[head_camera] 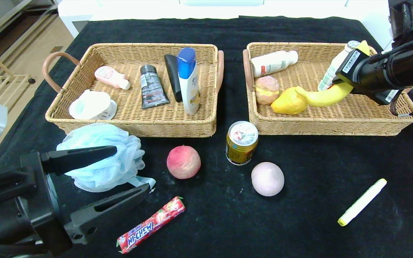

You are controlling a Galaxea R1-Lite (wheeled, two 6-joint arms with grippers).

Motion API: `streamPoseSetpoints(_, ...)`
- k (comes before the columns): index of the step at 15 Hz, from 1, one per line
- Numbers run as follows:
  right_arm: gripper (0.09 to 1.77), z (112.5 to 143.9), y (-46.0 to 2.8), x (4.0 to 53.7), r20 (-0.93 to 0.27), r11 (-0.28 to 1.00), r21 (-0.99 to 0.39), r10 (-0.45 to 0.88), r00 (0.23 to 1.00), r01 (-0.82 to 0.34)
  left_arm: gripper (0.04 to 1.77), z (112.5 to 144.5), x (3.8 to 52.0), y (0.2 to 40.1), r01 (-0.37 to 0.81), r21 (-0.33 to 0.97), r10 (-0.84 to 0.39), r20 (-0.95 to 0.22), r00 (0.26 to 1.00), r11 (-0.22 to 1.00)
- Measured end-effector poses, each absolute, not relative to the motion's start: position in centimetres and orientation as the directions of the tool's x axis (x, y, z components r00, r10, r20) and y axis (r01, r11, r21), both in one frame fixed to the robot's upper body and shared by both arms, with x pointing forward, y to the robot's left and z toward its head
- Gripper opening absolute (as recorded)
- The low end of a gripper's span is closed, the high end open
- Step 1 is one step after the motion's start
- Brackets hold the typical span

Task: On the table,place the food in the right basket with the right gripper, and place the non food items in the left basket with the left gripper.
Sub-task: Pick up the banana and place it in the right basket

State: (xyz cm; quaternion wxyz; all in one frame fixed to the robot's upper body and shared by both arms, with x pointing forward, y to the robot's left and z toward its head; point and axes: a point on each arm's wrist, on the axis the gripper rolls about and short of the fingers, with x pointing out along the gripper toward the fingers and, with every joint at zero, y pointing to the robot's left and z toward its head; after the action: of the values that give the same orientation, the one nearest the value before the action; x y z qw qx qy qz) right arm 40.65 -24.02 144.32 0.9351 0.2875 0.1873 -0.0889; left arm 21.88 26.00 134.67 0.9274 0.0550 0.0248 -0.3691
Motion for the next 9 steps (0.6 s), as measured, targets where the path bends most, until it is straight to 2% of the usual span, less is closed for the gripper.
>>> streamPoseSetpoints(6,0.67,144.27,-23.96,40.67,-0.403,0.821,0.503,-0.056,0.914,0.272,1.72,134.68,21.87,26.00,0.688,0.084,-0.682,-0.085,0.726,0.721)
streamPoseSetpoints(9,1.00,144.23,-23.94,40.61,-0.405,0.820,0.503,-0.054,0.913,0.272,1.72,134.65,21.84,26.01,0.688,0.089,-0.682,-0.086,0.726,0.721)
